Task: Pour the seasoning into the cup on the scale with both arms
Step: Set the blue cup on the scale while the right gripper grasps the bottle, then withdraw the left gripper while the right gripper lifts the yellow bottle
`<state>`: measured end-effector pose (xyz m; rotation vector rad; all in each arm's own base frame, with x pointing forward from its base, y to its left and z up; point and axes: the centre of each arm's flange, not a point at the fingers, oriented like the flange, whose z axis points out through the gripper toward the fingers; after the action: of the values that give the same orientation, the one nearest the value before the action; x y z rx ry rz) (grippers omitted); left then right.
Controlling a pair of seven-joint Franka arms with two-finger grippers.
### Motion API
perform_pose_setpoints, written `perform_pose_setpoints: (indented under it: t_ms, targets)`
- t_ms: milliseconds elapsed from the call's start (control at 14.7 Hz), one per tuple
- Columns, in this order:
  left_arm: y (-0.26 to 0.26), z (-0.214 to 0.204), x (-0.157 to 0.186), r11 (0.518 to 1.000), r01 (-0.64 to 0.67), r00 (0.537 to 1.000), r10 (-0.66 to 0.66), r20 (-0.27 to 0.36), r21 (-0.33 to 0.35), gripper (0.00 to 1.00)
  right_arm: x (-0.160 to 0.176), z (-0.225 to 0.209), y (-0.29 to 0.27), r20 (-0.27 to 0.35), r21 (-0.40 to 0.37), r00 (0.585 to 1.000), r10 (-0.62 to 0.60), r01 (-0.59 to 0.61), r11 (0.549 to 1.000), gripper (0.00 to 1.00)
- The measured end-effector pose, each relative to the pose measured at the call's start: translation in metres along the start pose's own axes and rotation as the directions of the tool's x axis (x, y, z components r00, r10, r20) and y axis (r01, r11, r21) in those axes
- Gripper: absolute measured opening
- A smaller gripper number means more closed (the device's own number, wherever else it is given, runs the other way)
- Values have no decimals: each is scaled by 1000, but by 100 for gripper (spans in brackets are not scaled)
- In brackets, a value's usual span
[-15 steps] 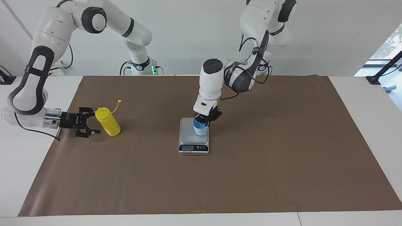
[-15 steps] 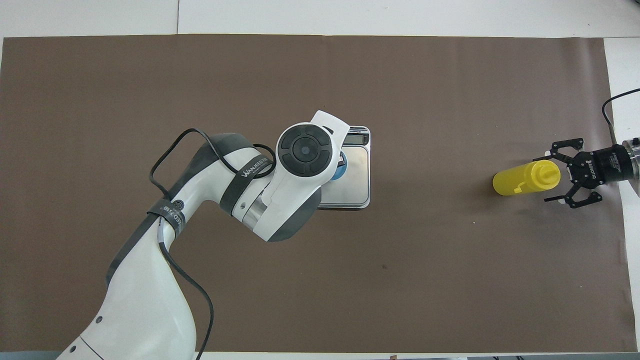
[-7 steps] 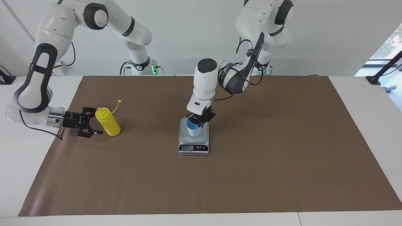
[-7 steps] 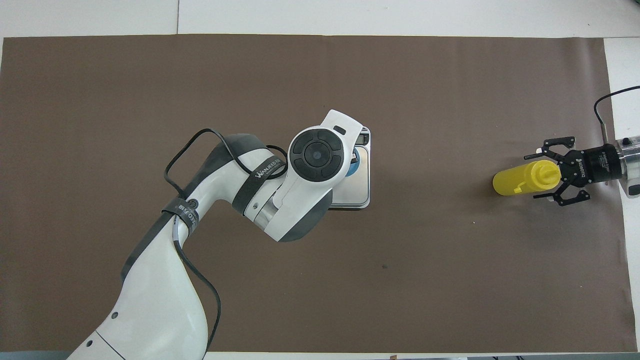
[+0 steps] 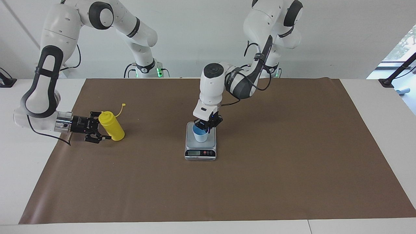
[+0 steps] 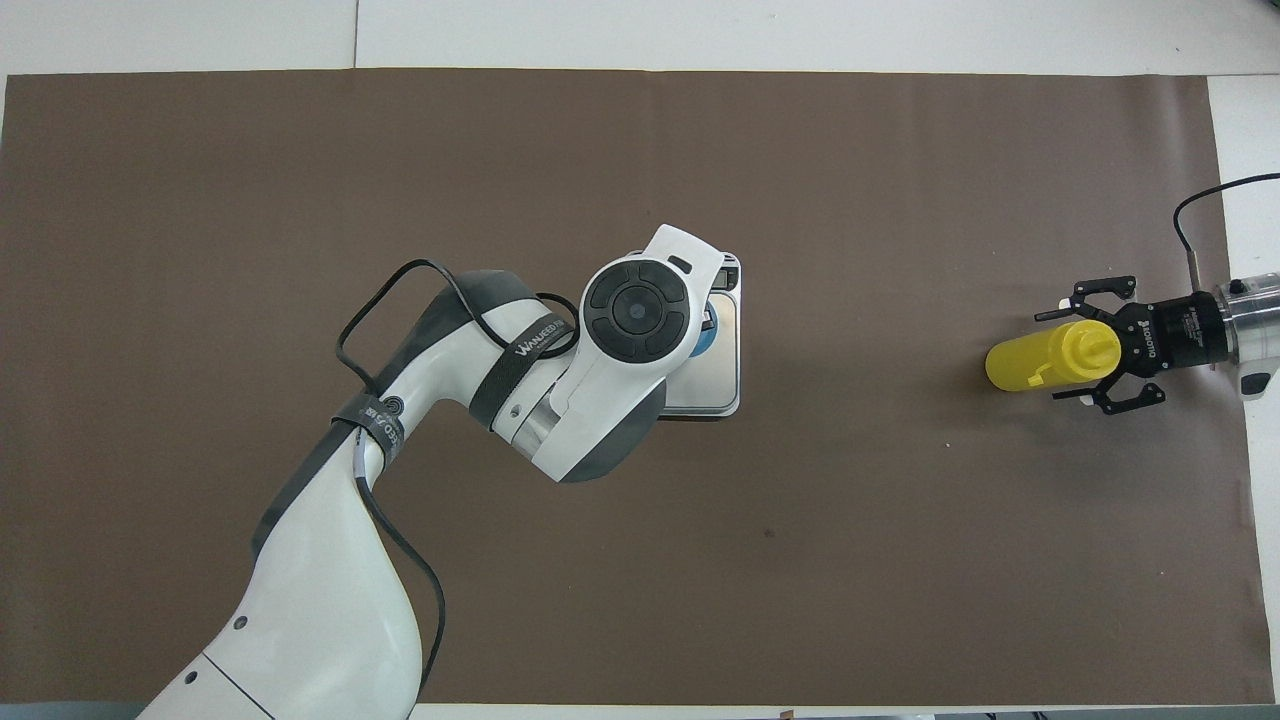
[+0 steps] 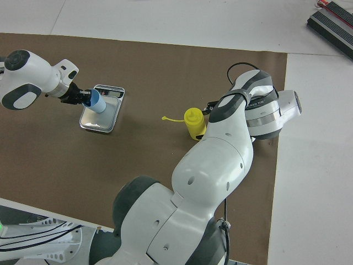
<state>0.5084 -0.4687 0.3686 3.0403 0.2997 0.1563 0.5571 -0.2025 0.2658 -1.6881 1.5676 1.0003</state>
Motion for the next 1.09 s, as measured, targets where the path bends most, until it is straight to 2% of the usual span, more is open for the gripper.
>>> perform_pose_setpoints:
  t_ms: [68,273,341,409,478,546,614,682,887,1092]
  targets:
    - [0,0,0,1000,0,1000,0,0,0,9,-1,0,0,4,5,1000,-1,1,1000,100]
    - [0,-1,-1,1000,-1,1000,1,-1,-2,41,-3,1,-3,20,21,1000,-2,2,1000,100]
    - [1,-6,0,1000,0,1000,0,-6,-7,52,-4,1,-3,21,22,1000,-2,2,1000,95]
    - [0,-16,1,1000,1,1000,-1,-16,-17,63,-3,2,-3,21,22,1000,-2,1,1000,81]
    - [-1,-29,3,1000,3,1000,-4,-28,-28,76,-3,2,-3,23,22,1000,-1,1,1000,75]
    - [-5,-43,4,999,7,999,-9,-38,-36,89,-3,2,-3,23,22,1000,-1,1,1000,75]
    - [-13,-56,4,999,14,999,-15,-44,-37,99,-3,2,-3,24,23,1000,-1,1,1000,66]
    - [-24,-67,5,999,17,999,-18,-46,-29,100,-4,2,-3,23,25,1000,-2,1,1000,62]
    - [-71,-82,21,1000,-13,999,13,-36,17,100,-4,2,-3,23,25,1000,-2,1,1000,62]
    - [-121,-76,49,998,-28,999,29,-18,55,100,-7,3,-7,13,35,1000,-9,9,999,62]
